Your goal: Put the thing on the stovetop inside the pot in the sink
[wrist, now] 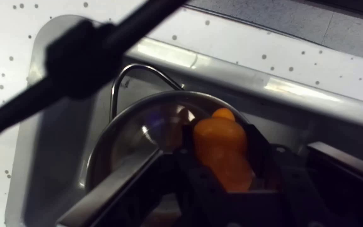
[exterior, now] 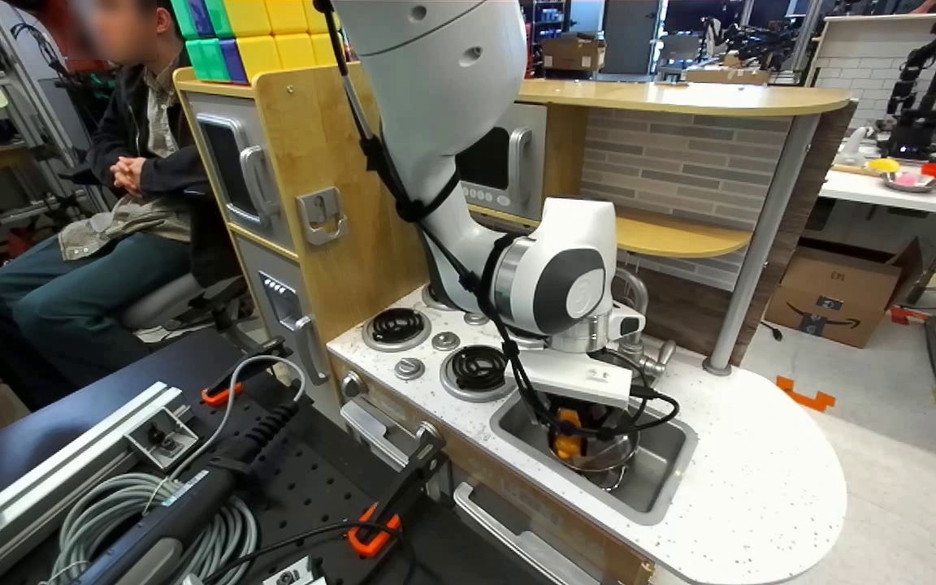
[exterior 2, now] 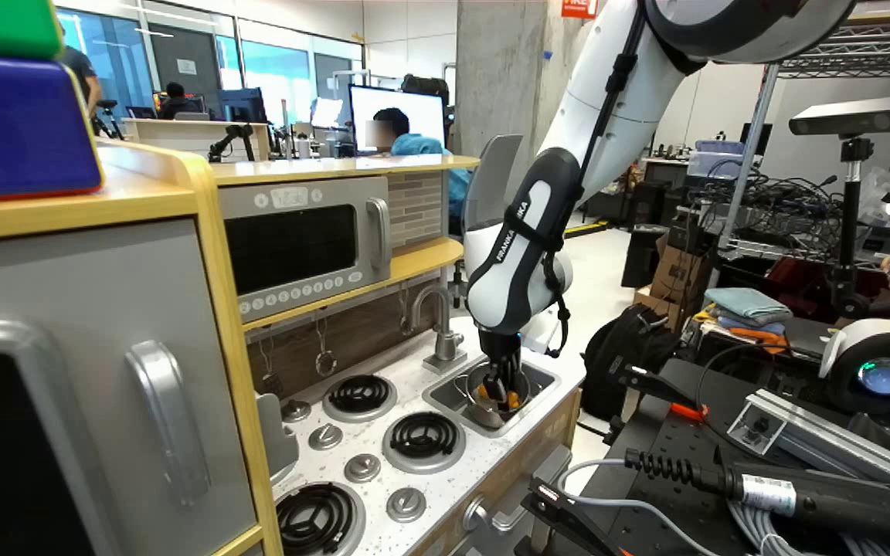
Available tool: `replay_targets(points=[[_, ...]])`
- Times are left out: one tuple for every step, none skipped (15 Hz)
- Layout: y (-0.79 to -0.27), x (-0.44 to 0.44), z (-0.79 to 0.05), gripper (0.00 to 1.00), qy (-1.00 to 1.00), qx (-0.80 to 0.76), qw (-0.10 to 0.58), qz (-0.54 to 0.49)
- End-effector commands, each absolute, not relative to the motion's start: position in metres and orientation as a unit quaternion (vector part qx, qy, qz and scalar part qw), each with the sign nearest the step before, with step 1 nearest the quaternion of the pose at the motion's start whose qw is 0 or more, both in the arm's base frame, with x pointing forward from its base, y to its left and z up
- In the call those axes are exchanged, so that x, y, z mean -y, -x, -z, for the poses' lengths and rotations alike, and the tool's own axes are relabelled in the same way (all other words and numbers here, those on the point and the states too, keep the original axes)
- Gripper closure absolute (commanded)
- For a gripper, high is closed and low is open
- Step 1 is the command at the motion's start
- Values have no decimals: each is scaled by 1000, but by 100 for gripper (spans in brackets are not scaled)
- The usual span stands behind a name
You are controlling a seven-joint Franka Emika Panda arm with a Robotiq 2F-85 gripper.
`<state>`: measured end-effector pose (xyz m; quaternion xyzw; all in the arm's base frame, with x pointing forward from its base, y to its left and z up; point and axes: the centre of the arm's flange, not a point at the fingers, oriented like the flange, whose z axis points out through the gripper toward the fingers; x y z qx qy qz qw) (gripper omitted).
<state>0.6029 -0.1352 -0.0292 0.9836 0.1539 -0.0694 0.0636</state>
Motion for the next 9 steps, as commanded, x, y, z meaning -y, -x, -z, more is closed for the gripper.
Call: replay_targets(points=[[-621,130,45,82,-984,-147,70,77],[-624,130,45,82,-984,-143,71,74],[-625,130,46,82,-985,-141,72,72],[-627,131,46,82,-986,-137,71,68],[-629,133,46,82,-986,-134,71,64],[-631,135,48,82,-987,-130,72,63],[-633,135,48,82,-987,-129,72,62],[-634,135,50,82,-987,-129,75,61],[-635,134,51,43,-987,-128,73,62]])
